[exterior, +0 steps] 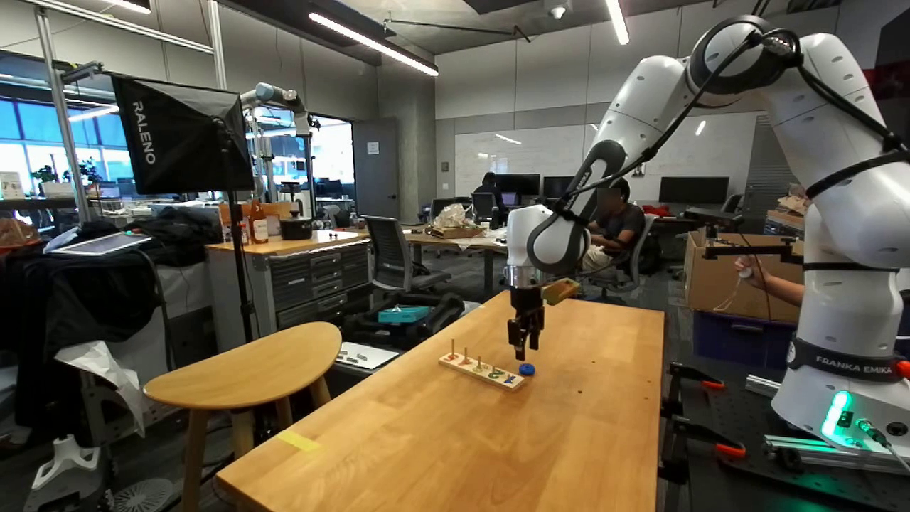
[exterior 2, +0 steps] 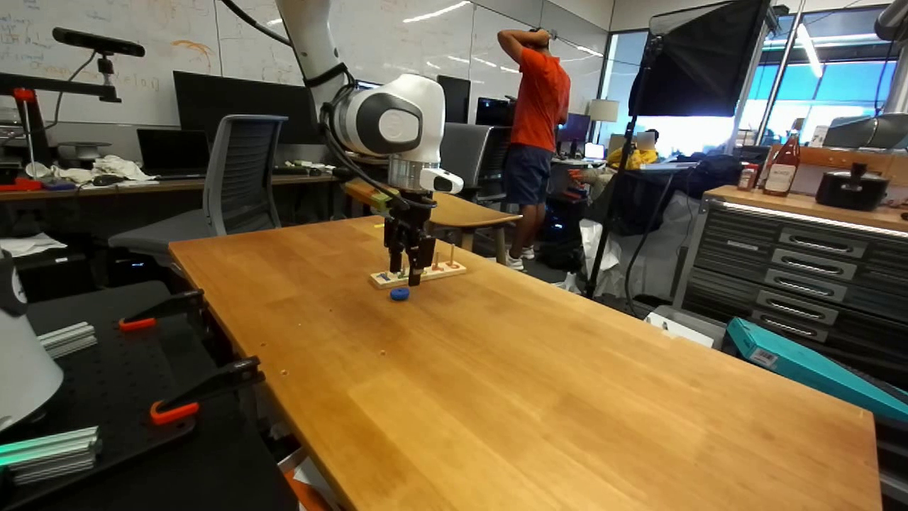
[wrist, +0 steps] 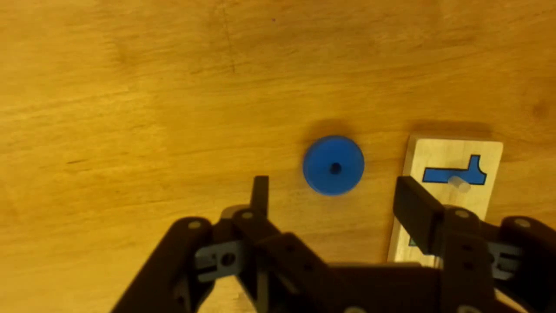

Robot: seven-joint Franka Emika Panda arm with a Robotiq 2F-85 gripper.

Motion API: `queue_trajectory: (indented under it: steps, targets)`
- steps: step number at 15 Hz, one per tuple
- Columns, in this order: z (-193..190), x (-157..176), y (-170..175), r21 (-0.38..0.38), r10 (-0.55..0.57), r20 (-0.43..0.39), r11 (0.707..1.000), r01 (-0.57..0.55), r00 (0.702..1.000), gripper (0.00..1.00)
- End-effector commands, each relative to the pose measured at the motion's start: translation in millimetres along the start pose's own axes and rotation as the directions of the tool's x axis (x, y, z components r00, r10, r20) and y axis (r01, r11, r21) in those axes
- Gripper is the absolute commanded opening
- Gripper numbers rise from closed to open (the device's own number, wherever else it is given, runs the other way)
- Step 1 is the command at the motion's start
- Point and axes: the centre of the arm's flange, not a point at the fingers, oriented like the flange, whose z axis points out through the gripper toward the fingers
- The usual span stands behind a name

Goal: Remove the blue ring from the wooden stand

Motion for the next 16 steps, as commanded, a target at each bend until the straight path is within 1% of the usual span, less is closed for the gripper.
queue_trajectory:
  steps: [1, 4, 7, 9, 11, 12, 14, 16]
  targets:
    - [-72.7, 3.7, 4.8, -0.002, -0.099, -0.032, 0.995, 0.099, 0.995, 1.00]
    - [-136.7, -1.5, 3.9, 0.023, -0.203, -0.047, 0.979, 0.204, 0.978, 1.00]
    - [-204.3, -18.3, 5.1, 0.048, -0.294, -0.057, 0.954, 0.297, 0.954, 1.00]
    - [-246.7, -33.5, 9.2, 0.073, -0.328, -0.066, 0.940, 0.332, 0.942, 1.00]
    - [-277.3, -50.3, 12.1, 0.093, -0.349, -0.053, 0.931, 0.353, 0.935, 1.00]
    - [-242.9, -33.8, 3.7, 0.060, -0.322, -0.055, 0.944, 0.326, 0.945, 1.00]
    - [-268.2, -46.8, 6.3, 0.069, -0.336, -0.059, 0.938, 0.339, 0.940, 1.00]
    - [-272.3, -50.1, 7.0, 0.069, -0.340, -0.062, 0.936, 0.344, 0.938, 1.00]
